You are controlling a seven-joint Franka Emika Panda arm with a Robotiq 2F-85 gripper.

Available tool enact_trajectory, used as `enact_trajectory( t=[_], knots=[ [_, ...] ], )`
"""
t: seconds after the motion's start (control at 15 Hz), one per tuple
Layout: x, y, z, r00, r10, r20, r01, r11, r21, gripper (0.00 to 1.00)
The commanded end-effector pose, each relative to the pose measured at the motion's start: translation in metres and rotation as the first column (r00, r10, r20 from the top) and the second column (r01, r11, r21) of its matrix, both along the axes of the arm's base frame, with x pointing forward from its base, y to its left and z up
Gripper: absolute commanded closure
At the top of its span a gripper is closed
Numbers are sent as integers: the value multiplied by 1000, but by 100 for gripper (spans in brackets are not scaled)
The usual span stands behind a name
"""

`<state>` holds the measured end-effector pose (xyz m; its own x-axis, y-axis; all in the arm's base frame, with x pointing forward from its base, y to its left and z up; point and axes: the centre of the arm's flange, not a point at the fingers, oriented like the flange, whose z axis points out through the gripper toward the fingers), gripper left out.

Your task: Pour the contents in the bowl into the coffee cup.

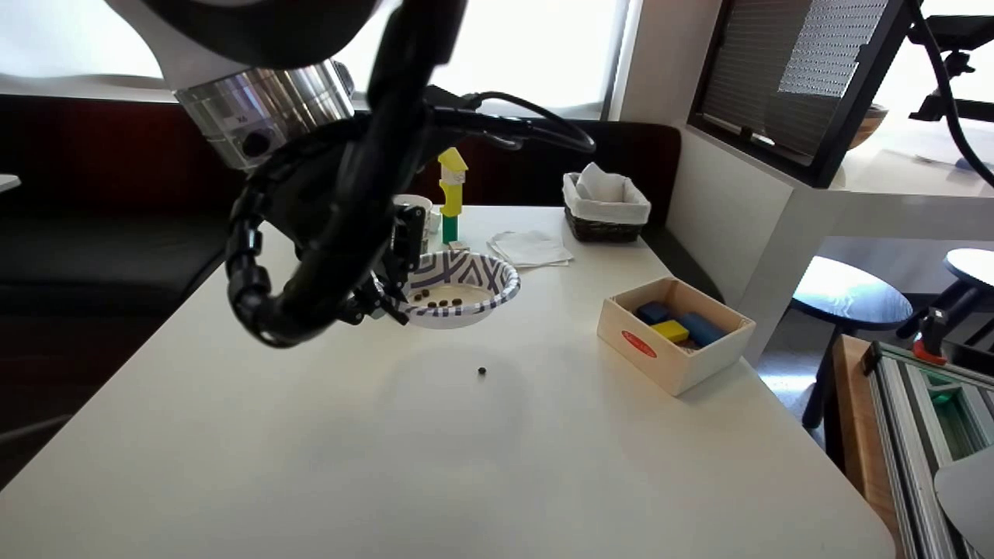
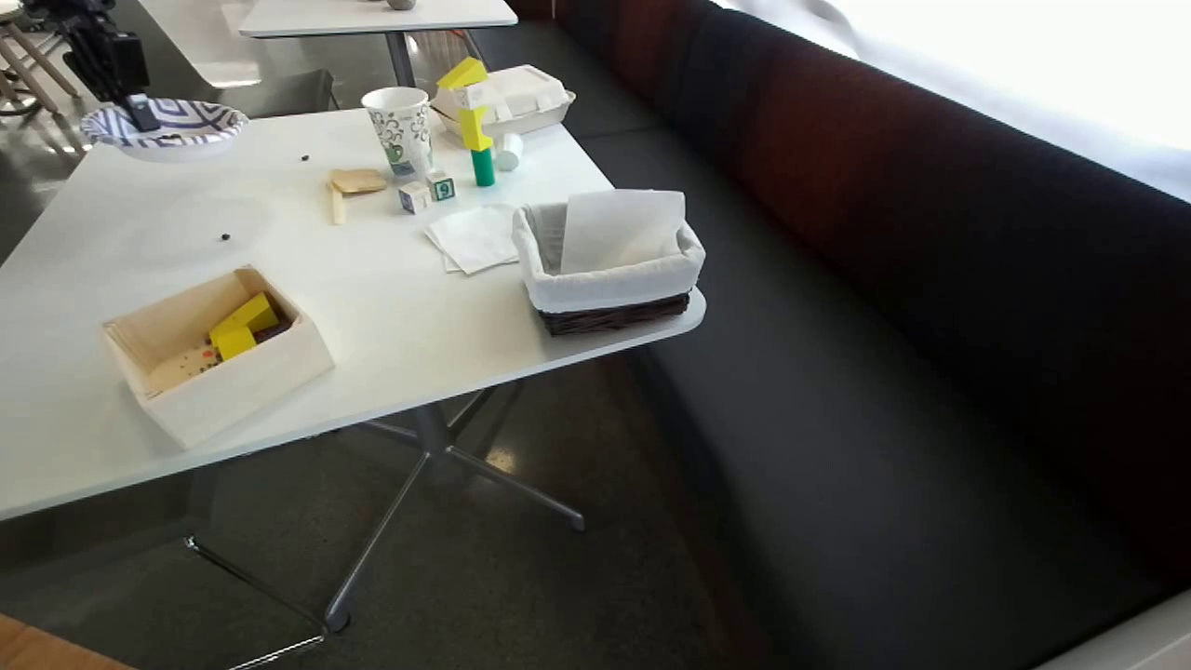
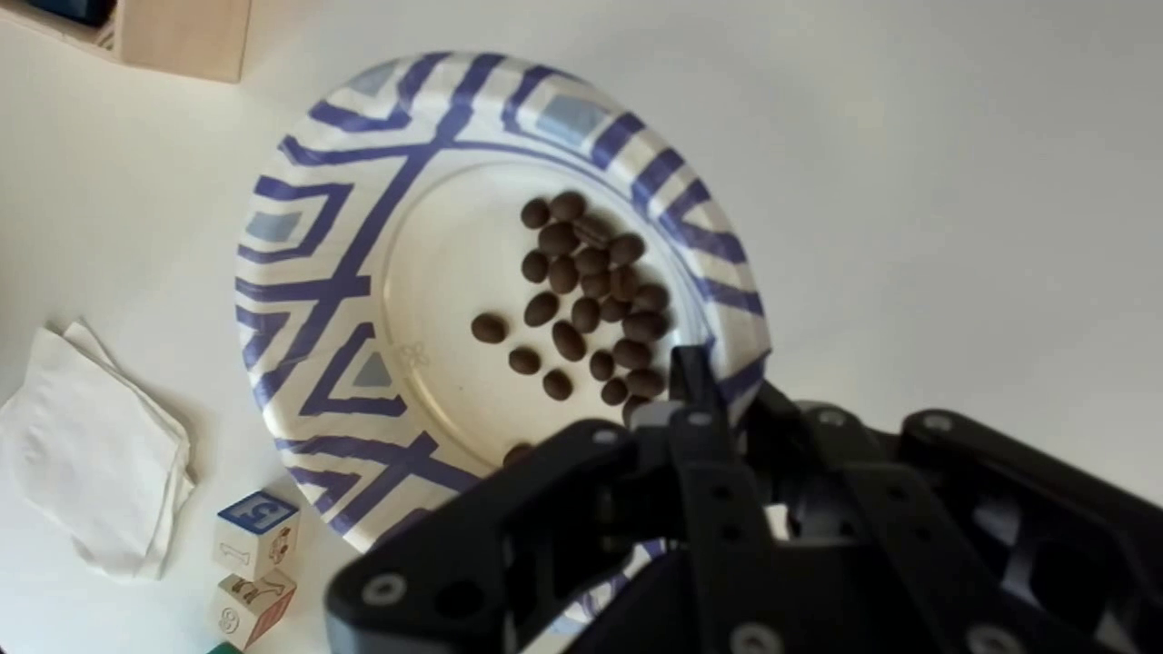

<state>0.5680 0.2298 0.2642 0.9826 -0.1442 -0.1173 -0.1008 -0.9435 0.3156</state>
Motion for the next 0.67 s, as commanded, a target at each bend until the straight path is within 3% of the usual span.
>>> enact_trajectory(
  t=[0.0,0.13,0.47,0.6],
  knots=[
    [0,0,0,1000,0,0,0,1000,0,94],
    [9,-14,5,1000,-1,12,1,1000,-9,98],
    [46,-47,37,999,-10,49,6,996,87,98],
    [60,-55,52,998,2,55,-11,987,162,98]
  ],
)
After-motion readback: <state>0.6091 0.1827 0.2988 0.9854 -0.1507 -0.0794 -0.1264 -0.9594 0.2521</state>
